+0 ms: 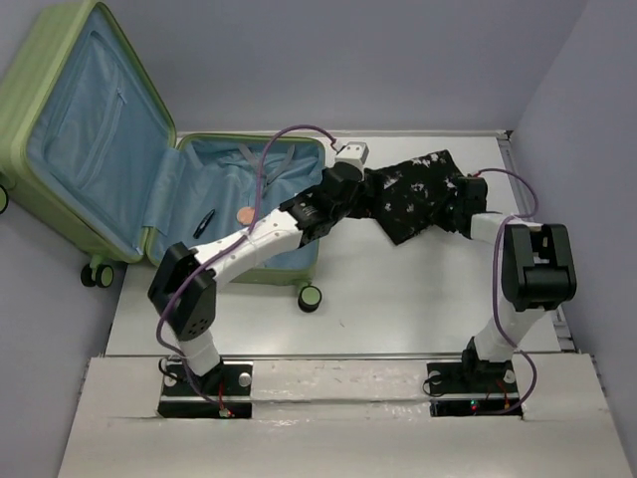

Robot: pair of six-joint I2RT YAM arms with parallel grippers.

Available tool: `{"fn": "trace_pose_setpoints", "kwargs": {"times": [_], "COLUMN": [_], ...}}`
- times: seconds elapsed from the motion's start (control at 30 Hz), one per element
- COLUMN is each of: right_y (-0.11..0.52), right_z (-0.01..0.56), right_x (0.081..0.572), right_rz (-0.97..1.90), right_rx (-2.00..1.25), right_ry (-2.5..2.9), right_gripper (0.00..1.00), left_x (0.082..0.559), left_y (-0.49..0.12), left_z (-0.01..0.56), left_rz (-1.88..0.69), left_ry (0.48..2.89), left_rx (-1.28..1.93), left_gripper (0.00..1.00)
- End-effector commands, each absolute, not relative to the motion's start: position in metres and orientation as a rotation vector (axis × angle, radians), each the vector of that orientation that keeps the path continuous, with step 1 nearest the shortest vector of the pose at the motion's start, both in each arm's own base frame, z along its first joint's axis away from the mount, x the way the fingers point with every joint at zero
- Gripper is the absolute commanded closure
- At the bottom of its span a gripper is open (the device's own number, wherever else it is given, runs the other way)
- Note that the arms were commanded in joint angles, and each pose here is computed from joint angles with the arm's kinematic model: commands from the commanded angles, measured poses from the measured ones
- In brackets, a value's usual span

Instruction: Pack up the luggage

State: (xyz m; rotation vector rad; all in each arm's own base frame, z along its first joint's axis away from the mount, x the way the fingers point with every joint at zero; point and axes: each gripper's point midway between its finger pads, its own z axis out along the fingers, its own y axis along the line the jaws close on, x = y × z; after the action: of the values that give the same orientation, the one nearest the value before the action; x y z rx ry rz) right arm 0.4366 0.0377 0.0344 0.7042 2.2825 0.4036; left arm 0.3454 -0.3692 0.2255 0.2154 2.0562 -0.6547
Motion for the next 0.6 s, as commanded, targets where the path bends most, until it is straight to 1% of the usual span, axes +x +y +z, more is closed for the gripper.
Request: {"fn": "trace_pose_setpoints", "kwargs": {"times": [0.0, 0.03, 0.1, 0.2, 0.23, 0.3, 0.37, 0.4, 0.43, 0.47, 0.57], "right_y": [0.035, 0.034, 0.029, 0.026, 0.023, 0.020, 0.019, 0.016, 0.015, 0.013, -0.010], "right_z": [0.024, 0.026, 0.029, 0.034, 0.037, 0.040, 0.043, 0.045, 0.047, 0.048, 0.052], "right_x": [0.408, 0.403, 0.384, 0.362, 0.349, 0.333, 0.326, 0.321, 0.319, 0.317, 0.309], "right_rz": [0.396, 0.389, 0.361, 0.361, 0.348, 0.333, 0.333, 0.326, 0.314, 0.300, 0.254], "right_rx": [0.778, 0.786, 0.815, 0.841, 0.849, 0.855, 0.847, 0.845, 0.844, 0.845, 0.909], "right_ry": [2.279, 2.266, 2.244, 2.209, 2.187, 2.155, 2.145, 2.143, 2.140, 2.139, 2.097], "right_gripper": [0.80, 0.84, 0.85, 0.85, 0.85, 0.79, 0.59, 0.40, 0.28, 0.19, 0.02], "left_x": [0.380, 0.391, 0.406, 0.417, 0.416, 0.416, 0.417, 0.416, 0.416, 0.416, 0.416], "left_y": [-0.382, -0.387, -0.397, -0.405, -0.411, -0.415, -0.414, -0.414, -0.413, -0.412, -0.409], "left_z": [0.253, 0.224, 0.203, 0.190, 0.177, 0.165, 0.155, 0.146, 0.141, 0.138, 0.123], "left_rz": [-0.575, -0.507, -0.444, -0.410, -0.422, -0.431, -0.421, -0.412, -0.404, -0.400, -0.367], "left_ry": [1.998, 2.044, 2.087, 2.111, 2.138, 2.159, 2.170, 2.184, 2.191, 2.197, 2.218], "left_rx": [0.120, 0.123, 0.119, 0.100, 0.111, 0.093, 0.067, 0.068, 0.065, 0.057, 0.041], "left_gripper": [0.01, 0.01, 0.01, 0.01, 0.01, 0.01, 0.01, 0.01, 0.01, 0.01, 0.01]}}
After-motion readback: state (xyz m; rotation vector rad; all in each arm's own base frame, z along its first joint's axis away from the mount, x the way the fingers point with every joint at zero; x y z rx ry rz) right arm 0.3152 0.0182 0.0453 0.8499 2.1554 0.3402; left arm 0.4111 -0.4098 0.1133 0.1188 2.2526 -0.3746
